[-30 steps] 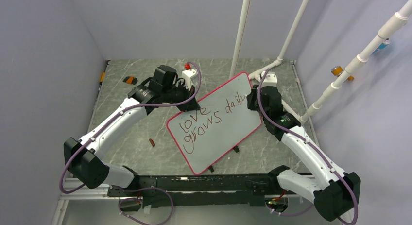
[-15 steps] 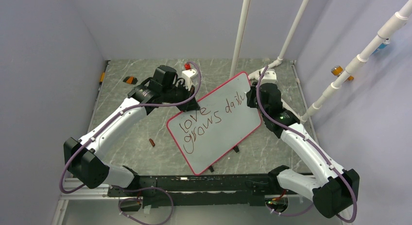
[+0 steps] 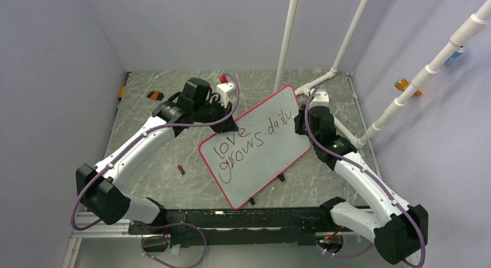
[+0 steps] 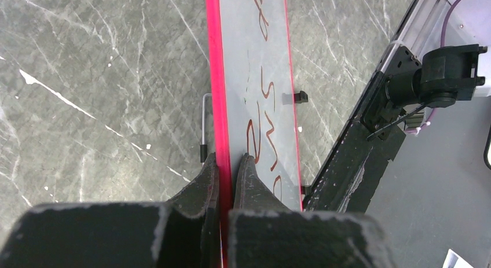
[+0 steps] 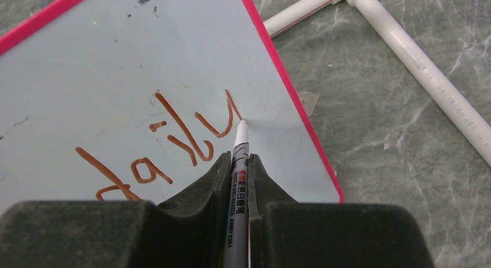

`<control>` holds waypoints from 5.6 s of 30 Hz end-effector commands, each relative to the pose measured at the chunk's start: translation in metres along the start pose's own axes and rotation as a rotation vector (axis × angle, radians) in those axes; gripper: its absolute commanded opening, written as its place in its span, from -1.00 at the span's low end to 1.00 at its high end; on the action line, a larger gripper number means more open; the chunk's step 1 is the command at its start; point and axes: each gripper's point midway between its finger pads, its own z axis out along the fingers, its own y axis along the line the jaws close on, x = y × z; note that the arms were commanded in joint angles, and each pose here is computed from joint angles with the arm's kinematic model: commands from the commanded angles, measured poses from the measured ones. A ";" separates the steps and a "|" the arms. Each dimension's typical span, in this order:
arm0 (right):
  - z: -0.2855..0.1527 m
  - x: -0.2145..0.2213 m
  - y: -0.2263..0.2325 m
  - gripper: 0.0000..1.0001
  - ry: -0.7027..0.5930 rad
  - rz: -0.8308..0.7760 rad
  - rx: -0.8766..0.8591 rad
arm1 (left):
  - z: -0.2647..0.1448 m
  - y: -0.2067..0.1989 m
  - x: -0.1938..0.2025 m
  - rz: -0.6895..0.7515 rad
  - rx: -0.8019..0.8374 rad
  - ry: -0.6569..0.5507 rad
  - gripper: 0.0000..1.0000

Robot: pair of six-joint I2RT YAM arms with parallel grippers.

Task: Write a sentence on the whiteboard
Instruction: Write a sentence, then pick up the pen cap from the center of the board.

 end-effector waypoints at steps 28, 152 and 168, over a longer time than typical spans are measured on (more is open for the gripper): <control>-0.009 0.065 0.018 -1.00 0.123 0.128 -0.146 | -0.002 0.024 -0.012 0.194 -0.114 -0.040 -1.00; -0.142 -0.025 -0.002 -1.00 -0.155 0.115 -0.192 | 0.020 0.056 0.023 0.322 -0.227 0.187 -0.12; -0.140 -0.024 -0.001 -1.00 -0.147 0.111 -0.197 | -0.022 0.051 -0.020 0.267 -0.361 0.016 0.11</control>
